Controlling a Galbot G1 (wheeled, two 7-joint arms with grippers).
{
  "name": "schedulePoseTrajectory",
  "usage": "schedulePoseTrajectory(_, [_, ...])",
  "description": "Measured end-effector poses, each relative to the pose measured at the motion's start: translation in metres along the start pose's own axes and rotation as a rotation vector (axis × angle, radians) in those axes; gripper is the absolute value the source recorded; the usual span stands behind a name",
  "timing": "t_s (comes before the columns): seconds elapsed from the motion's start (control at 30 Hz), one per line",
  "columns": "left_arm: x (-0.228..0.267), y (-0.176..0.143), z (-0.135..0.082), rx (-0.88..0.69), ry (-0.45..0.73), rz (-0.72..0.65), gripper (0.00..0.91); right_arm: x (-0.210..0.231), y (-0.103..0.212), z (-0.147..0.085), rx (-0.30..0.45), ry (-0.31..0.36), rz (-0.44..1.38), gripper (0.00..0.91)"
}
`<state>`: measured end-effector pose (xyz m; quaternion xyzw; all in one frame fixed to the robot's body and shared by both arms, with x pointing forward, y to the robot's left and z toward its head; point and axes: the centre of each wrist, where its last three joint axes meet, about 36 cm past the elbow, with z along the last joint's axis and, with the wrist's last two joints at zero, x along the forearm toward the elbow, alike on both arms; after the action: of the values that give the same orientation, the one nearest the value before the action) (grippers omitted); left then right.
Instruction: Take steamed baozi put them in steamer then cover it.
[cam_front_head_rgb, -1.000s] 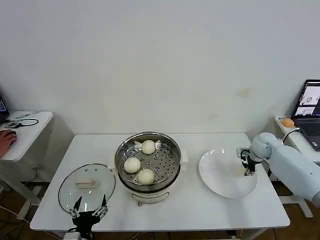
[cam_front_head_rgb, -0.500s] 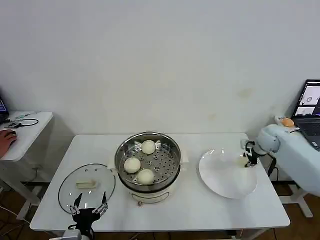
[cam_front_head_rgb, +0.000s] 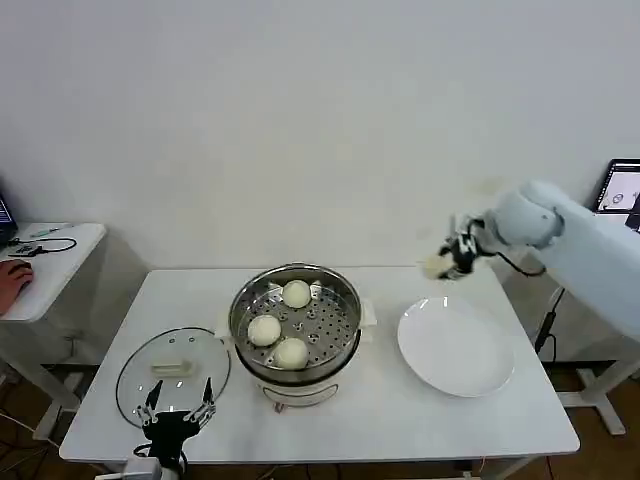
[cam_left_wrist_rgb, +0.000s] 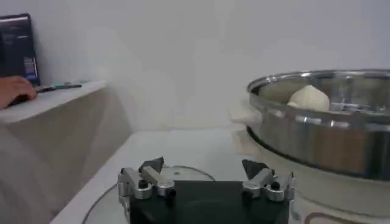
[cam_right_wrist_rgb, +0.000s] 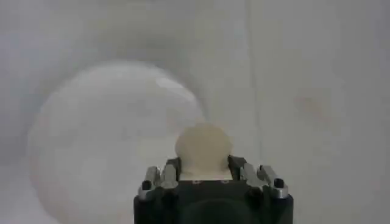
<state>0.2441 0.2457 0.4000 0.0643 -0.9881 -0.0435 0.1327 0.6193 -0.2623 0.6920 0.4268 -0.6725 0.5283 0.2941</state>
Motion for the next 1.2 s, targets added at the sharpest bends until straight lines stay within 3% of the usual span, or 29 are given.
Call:
schedulePoseTrajectory(0.27, [0.007, 0.001, -0.010, -0.015, -0.023, -0.015, 0.907, 0.010, -0.007, -0.089, 0.039, -0.122, -0.054, 0.534])
schedulePoseTrajectory(0.4, [0.007, 0.003, -0.014, -0.021, -0.032, -0.028, 0.907, -0.002, -0.003, -0.126, 0.066, -0.145, -0.103, 0.534])
schedulePoseTrajectory(0.6, [0.008, 0.003, -0.024, -0.019, -0.052, -0.034, 0.907, -0.031, 0.012, -0.163, 0.103, -0.140, -0.183, 0.534])
schedulePoseTrajectory(0.83, [0.008, 0.002, -0.028, -0.015, -0.066, -0.040, 0.907, -0.075, 0.033, -0.176, 0.128, -0.068, -0.266, 0.534])
schedulePoseTrajectory(1.2, [0.007, 0.001, -0.029, -0.009, -0.067, -0.040, 0.907, -0.116, 0.050, -0.168, 0.138, 0.026, -0.313, 0.534])
